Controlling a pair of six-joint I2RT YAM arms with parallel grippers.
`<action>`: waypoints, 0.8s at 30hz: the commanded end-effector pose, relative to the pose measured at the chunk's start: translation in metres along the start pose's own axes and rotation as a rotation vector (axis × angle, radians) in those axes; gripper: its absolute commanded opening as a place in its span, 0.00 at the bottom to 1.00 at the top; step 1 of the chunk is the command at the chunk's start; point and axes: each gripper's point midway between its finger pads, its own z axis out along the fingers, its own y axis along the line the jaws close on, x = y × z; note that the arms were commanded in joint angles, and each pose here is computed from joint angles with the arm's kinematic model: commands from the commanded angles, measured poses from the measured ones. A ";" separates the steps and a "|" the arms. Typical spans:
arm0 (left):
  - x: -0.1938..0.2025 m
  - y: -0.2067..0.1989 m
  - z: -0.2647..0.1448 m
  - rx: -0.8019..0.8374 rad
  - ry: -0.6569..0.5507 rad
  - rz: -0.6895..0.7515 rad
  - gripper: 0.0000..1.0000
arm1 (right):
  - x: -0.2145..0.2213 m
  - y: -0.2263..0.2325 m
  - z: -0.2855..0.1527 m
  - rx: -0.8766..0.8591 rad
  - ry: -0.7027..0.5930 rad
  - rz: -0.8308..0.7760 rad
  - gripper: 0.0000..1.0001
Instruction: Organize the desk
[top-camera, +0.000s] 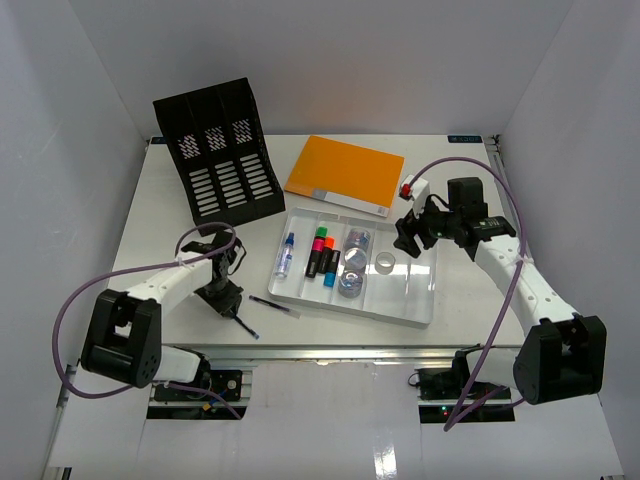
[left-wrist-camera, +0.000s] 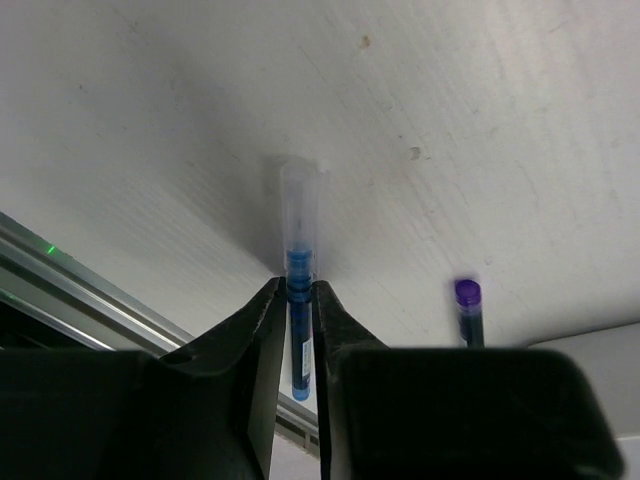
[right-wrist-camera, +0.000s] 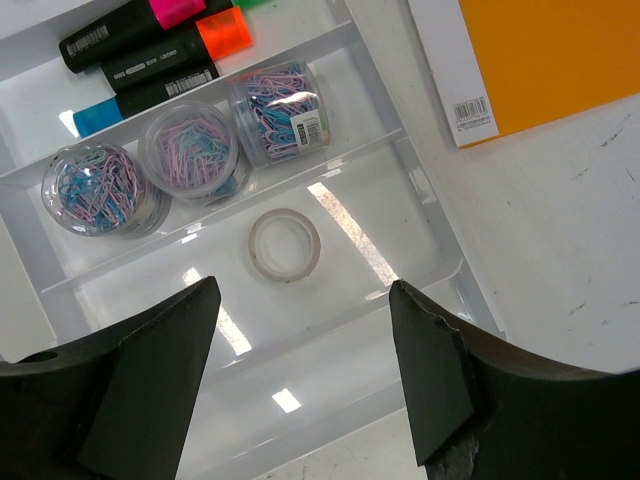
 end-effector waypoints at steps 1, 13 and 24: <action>-0.031 -0.015 -0.027 0.073 -0.136 0.006 0.24 | -0.011 0.001 -0.004 -0.005 -0.050 -0.025 0.75; -0.049 -0.061 -0.089 0.481 -0.278 0.119 0.07 | -0.018 0.025 -0.003 -0.131 -0.104 -0.037 0.76; -0.007 -0.132 -0.170 1.028 -0.132 0.368 0.00 | -0.042 0.085 0.018 -0.423 -0.114 -0.015 0.76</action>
